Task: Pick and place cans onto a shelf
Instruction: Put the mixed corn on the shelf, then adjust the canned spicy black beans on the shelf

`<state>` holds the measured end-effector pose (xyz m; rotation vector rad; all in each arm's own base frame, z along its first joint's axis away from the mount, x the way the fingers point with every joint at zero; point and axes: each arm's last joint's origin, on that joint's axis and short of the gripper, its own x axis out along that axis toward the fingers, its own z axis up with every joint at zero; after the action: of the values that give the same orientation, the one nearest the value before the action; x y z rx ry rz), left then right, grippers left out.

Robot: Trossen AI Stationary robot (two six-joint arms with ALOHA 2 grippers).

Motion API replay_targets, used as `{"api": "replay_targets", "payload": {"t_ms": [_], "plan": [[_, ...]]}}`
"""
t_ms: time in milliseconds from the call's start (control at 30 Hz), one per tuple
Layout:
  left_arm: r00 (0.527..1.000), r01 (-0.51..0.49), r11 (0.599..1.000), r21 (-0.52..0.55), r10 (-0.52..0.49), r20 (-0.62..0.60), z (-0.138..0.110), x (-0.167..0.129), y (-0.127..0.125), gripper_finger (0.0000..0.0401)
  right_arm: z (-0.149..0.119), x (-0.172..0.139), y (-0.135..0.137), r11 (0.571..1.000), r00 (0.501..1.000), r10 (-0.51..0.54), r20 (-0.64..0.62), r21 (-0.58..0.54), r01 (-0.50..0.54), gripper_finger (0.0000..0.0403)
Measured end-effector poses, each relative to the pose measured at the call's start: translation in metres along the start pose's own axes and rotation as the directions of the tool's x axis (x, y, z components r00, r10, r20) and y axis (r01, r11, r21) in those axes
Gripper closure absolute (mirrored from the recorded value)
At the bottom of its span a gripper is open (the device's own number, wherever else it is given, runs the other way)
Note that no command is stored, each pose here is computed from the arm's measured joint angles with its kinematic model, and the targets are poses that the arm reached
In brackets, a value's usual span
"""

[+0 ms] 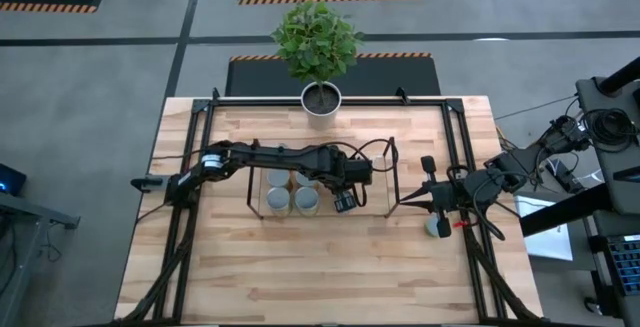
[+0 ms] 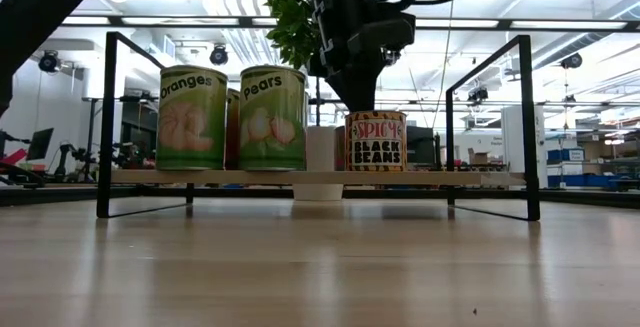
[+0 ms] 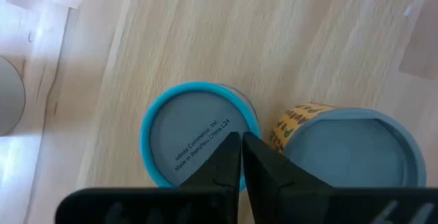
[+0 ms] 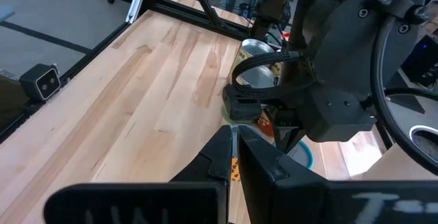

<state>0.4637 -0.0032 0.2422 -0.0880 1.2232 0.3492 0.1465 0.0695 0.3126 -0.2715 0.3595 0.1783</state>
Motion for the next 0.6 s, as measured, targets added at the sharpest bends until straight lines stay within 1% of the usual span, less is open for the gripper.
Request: {"api": "replay_targets", "payload": {"t_ms": [367,467,600], "plan": [[1.000,0.000,1.000,-0.002,0.000,0.008,0.000,-0.003,0.001,0.0401,0.000,0.000,0.000,1.000,1.000,0.000,0.000,0.000,0.000,0.0390],[1.000,0.005,1.000,-0.007,-0.004,0.025,0.002,-0.011,0.002,0.0401,0.000,0.000,0.000,1.000,1.000,0.000,0.001,0.000,0.000,0.0390],[0.996,0.029,1.000,-0.004,-0.028,0.087,0.009,-0.028,-0.004,0.0401,0.000,0.000,0.000,1.000,1.000,0.000,0.001,0.000,0.000,0.0390]]}}
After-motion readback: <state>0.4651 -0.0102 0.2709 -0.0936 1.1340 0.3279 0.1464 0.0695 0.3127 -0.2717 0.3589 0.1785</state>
